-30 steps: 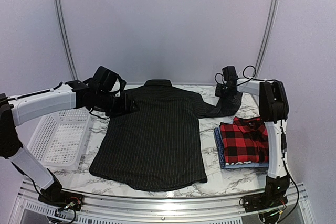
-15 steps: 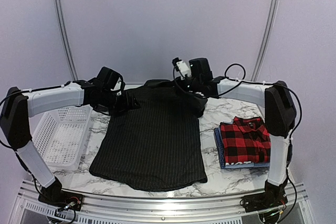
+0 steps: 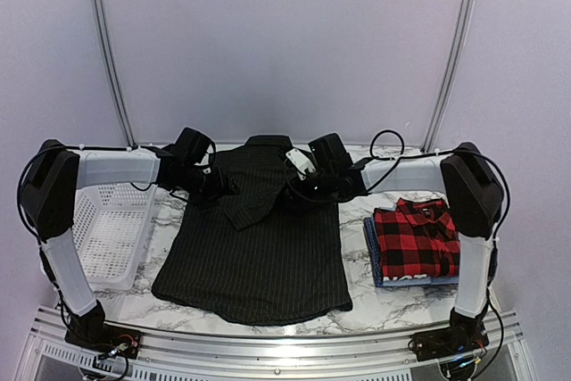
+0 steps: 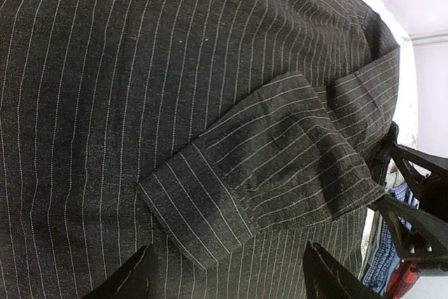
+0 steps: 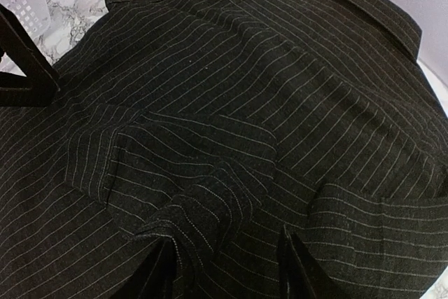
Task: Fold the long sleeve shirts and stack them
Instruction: Adjust the sleeve at the center of the board, then pick up the sleeve from the center of the board, then pick up the flattened shirt from the center of the board.
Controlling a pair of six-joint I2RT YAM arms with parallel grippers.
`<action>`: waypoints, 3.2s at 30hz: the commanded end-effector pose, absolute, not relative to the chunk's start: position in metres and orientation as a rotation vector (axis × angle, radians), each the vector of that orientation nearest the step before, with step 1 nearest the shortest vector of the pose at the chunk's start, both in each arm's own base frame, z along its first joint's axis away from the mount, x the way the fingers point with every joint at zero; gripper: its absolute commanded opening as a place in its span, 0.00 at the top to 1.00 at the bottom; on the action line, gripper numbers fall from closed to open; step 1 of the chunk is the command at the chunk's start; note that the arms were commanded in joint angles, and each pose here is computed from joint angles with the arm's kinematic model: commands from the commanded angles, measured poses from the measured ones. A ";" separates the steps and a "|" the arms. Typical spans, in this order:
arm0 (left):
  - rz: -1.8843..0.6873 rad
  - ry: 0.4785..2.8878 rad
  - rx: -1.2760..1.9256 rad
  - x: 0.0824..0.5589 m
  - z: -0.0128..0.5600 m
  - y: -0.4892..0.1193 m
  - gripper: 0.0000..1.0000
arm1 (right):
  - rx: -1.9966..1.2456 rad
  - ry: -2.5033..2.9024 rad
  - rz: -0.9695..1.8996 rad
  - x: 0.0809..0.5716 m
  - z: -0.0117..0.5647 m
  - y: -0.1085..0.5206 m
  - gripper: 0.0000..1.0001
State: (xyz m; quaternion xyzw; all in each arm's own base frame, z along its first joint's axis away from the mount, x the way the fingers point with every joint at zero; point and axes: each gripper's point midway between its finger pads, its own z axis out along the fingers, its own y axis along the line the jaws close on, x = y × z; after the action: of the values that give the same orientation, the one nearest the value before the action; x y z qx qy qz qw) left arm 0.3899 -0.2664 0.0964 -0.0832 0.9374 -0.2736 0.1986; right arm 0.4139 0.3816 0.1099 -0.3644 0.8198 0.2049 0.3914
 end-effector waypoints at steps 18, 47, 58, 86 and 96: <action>-0.792 2.694 -0.333 0.377 0.034 -0.286 0.46 | -0.852 2.028 0.522 0.399 0.161 0.363 0.49; -0.629 2.167 -0.083 0.468 0.286 -0.249 1.00 | -0.309 2.262 0.333 0.422 0.147 0.247 0.48; -0.589 2.001 -0.073 0.495 0.359 -0.202 1.00 | -0.333 2.340 0.376 0.396 0.127 0.247 0.48; -0.634 1.979 -0.058 0.508 0.369 -0.195 1.00 | -0.476 2.759 0.630 0.138 0.072 0.251 0.61; -0.653 1.978 -0.061 0.510 0.368 -0.198 1.00 | -0.424 2.815 0.604 0.126 0.054 0.249 0.69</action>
State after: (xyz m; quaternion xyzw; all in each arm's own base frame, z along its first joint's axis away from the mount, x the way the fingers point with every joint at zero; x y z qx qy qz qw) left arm 0.5065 -0.1952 0.3580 -0.0320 0.8265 -0.2625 0.4969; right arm 0.1277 0.2502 0.0560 -0.1632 0.9567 0.2088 0.1200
